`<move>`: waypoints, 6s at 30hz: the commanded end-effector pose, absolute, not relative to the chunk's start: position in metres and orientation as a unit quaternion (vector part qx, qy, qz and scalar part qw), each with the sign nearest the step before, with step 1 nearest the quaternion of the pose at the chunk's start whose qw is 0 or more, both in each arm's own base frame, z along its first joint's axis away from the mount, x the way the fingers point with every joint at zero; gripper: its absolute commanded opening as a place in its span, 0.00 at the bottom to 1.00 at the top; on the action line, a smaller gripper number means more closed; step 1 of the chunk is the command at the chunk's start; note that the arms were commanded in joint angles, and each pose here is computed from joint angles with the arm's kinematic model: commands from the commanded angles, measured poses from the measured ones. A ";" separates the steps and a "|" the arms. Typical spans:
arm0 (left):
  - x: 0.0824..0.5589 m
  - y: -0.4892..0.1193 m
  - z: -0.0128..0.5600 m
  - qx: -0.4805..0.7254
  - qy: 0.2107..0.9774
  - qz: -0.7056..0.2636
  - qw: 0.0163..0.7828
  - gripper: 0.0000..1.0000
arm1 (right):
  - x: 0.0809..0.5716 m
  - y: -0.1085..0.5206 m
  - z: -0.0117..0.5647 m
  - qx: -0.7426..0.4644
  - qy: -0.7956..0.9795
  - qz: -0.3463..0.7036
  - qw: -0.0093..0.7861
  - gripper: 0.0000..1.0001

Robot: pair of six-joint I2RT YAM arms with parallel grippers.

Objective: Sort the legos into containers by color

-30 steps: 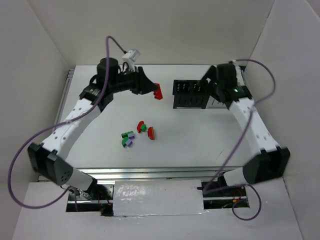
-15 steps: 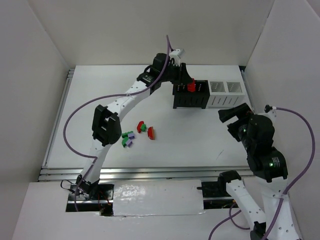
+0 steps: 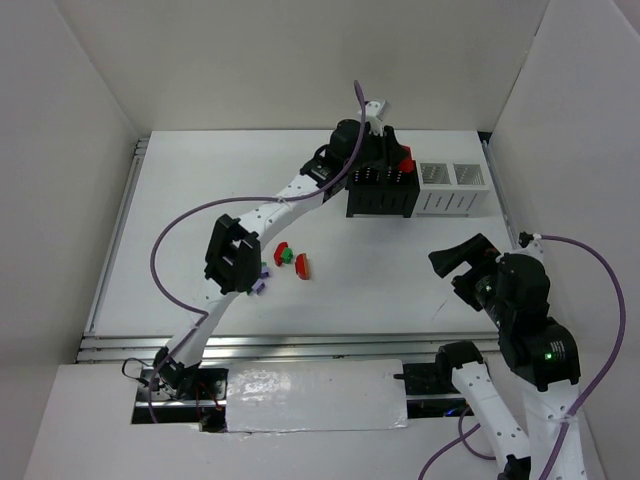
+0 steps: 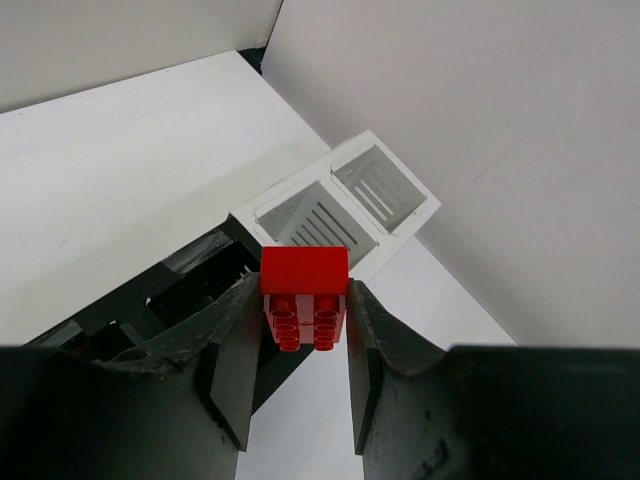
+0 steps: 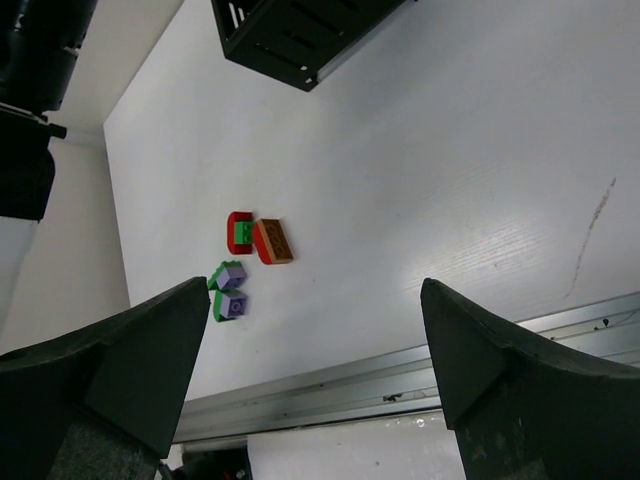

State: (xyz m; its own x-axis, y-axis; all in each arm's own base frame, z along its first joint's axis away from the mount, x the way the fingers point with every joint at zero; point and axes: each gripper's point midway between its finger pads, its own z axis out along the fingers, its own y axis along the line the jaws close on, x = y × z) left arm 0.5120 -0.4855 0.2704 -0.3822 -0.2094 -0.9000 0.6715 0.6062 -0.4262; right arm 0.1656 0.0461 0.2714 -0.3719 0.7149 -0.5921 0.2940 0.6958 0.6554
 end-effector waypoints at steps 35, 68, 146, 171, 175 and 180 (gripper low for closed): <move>0.379 -0.054 0.314 -0.192 0.851 0.014 0.488 1.00 | 0.272 0.268 0.176 -0.028 0.937 0.149 0.314 0.88; 0.306 -0.089 0.266 -0.099 0.904 -0.131 0.394 0.99 | 0.274 0.334 0.099 -0.134 0.940 0.169 0.266 0.07; 0.198 -0.322 0.387 0.325 0.599 -0.691 0.242 0.00 | 0.172 0.255 0.384 -0.317 0.603 0.629 0.375 0.48; 0.240 -0.277 0.365 0.289 0.658 -0.614 0.327 0.00 | 0.241 0.210 0.359 -0.216 0.669 0.549 0.452 0.00; 0.254 -0.269 0.359 0.263 0.686 -0.580 0.352 0.00 | 0.308 0.192 0.328 -0.084 0.754 0.453 0.468 0.00; 0.264 -0.260 0.367 0.249 0.709 -0.534 0.388 0.00 | 0.401 0.123 0.279 0.123 0.825 0.229 0.502 0.00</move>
State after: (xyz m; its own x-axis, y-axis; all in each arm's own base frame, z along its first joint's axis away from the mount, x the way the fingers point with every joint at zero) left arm 0.2628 -0.2701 0.3453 -0.6668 -0.0446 -0.7439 0.7149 0.2439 -0.6554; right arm 0.3555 0.1806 0.3113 -0.5448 0.3718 -0.7516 -0.3896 0.6815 0.6195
